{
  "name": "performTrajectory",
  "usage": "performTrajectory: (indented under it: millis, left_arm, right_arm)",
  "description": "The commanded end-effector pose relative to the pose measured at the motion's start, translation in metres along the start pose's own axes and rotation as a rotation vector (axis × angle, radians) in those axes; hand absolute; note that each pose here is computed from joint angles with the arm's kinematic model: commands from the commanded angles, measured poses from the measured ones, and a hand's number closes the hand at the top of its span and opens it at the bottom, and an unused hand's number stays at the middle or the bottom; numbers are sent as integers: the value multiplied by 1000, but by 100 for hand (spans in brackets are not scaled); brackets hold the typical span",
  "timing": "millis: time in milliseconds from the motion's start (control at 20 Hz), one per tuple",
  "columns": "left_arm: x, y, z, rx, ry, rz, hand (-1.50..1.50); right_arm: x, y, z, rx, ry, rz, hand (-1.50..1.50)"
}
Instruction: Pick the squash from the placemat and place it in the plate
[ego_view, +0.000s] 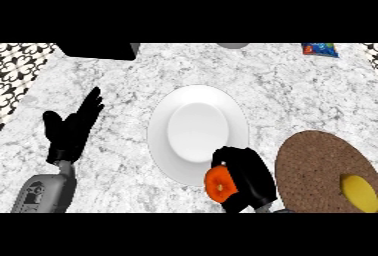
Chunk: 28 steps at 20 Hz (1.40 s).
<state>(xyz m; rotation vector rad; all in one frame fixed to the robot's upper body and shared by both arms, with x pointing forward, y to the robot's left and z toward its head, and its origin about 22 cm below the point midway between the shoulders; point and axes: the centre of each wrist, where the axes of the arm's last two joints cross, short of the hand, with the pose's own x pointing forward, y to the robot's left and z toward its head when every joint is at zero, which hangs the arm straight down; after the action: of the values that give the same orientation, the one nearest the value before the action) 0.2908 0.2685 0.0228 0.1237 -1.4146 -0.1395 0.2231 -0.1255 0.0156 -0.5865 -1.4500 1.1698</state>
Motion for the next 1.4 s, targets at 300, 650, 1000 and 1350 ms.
performTrajectory:
  millis: [300, 650, 1000, 1350]
  left_arm:
    - [0, 4, -3, -2, 22, -7, 0]
    - [-1, -9, -10, 4, 11, 2, 0]
    - [8, -6, -14, 27, 12, 2, 0]
    - [-7, 1, -9, 23, 4, -6, 0]
  right_arm:
    - [93, -29, -20, -544, 51, 64, 150]
    - [127, -22, -31, -687, 252, -21, 150]
    - [138, -30, -55, -762, 387, -62, 150]
    - [126, -21, -84, -725, 453, -19, 150]
